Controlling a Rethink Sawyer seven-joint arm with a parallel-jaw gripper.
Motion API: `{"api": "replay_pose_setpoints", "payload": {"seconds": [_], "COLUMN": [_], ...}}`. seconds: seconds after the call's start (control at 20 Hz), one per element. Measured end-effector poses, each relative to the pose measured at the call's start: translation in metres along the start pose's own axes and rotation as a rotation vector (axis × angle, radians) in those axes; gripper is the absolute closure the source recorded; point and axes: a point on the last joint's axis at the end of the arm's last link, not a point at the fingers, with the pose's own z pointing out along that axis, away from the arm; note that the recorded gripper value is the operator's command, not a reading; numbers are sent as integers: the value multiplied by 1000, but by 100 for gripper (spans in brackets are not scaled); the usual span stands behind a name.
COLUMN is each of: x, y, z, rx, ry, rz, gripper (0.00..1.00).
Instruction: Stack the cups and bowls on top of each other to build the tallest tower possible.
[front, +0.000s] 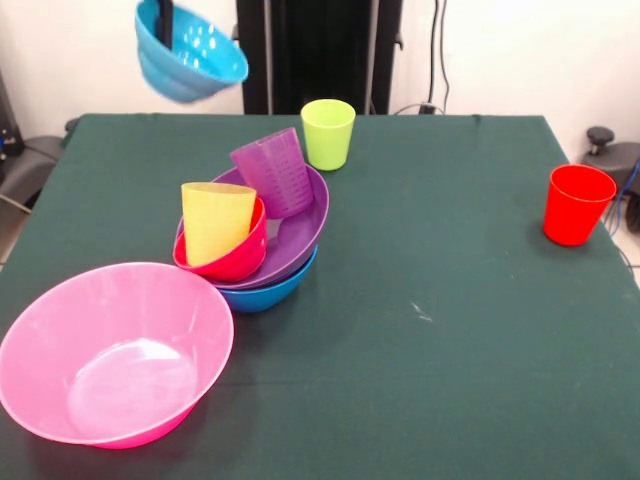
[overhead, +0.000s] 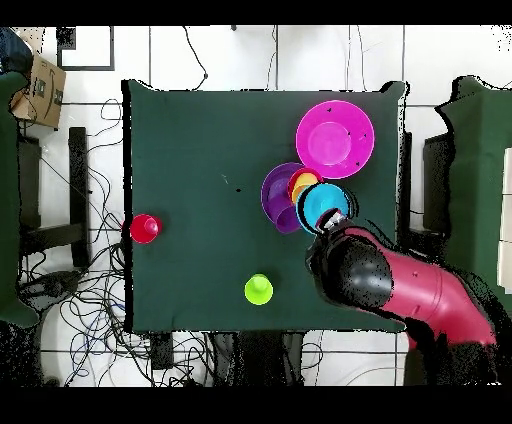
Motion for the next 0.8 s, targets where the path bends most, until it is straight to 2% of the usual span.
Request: {"api": "replay_pose_setpoints", "payload": {"seconds": [0.3, 0.35, 0.65, 0.8], "x": [1, 3, 12, 13], "y": [6, 8, 14, 16], "z": [48, 61, 95, 101], "rx": [-22, -28, -54, -62], "ry": [-6, -5, 6, 6], "rz": [-60, -72, -89, -89], "gripper": [100, 100, 100, 100]}}
